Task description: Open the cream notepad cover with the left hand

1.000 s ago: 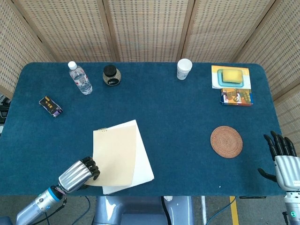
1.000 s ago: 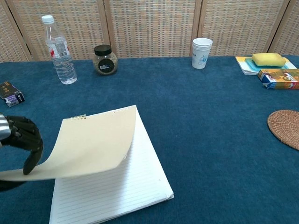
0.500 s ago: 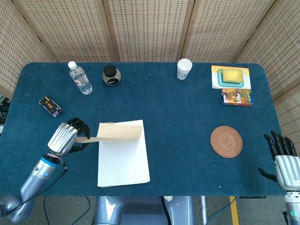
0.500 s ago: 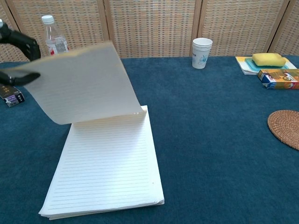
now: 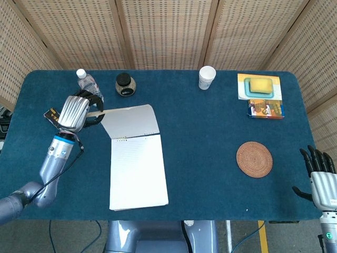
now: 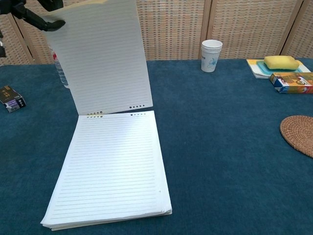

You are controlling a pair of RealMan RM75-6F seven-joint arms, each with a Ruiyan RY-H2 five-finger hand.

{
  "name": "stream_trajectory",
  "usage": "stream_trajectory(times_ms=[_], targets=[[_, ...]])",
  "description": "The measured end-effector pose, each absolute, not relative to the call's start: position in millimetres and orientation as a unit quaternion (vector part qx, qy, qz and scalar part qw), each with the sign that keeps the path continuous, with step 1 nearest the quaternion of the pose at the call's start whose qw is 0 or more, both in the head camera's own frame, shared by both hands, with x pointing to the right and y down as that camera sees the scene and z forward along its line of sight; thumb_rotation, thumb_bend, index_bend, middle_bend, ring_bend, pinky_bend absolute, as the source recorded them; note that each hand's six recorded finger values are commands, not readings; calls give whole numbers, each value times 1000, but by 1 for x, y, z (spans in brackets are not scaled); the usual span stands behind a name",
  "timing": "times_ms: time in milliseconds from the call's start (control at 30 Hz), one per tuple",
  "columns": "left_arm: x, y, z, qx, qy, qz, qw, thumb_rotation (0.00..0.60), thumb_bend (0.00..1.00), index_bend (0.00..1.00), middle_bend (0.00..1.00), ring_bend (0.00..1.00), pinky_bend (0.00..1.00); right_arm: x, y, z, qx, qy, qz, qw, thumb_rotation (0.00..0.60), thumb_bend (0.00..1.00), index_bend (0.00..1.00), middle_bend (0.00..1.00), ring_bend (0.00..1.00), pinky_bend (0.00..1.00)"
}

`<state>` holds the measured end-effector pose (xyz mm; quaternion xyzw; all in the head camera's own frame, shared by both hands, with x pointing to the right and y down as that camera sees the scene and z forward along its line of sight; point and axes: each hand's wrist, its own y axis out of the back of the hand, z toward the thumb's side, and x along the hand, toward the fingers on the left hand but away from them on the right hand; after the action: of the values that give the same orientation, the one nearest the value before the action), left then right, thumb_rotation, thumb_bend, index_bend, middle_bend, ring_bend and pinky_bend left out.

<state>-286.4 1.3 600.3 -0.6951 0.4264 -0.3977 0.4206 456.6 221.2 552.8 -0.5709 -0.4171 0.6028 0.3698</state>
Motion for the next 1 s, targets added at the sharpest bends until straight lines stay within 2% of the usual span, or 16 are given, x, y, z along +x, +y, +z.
stream_trajectory(times_ms=[67, 100, 333, 633, 833, 1000], targets=[[-282, -7, 609, -692, 418, -418, 415, 600, 15, 1, 0, 0, 0, 458, 220, 554, -568, -418, 606, 369, 600, 0, 0, 0, 0, 0], [-279, -10, 613, -692, 416, -424, 410, 600, 0, 0, 0, 0, 0, 458, 220, 554, -567, -418, 607, 369, 600, 0, 0, 0, 0, 0], [-263, -25, 612, -676, 429, -428, 420, 600, 0, 0, 0, 0, 0, 460, 220, 555, -565, -418, 609, 368, 600, 0, 0, 0, 0, 0], [-274, -22, 571, -658, 458, -377, 465, 600, 0, 0, 0, 0, 0, 457, 221, 555, -569, -416, 605, 370, 600, 0, 0, 0, 0, 0], [-303, -3, 551, -659, 435, -402, 464, 600, 0, 0, 0, 0, 0, 456, 222, 552, -572, -420, 600, 369, 600, 0, 0, 0, 0, 0], [-358, 40, 540, -649, 396, -465, 453, 600, 0, 0, 0, 0, 0, 455, 222, 550, -575, -421, 596, 369, 600, 0, 0, 0, 0, 0]])
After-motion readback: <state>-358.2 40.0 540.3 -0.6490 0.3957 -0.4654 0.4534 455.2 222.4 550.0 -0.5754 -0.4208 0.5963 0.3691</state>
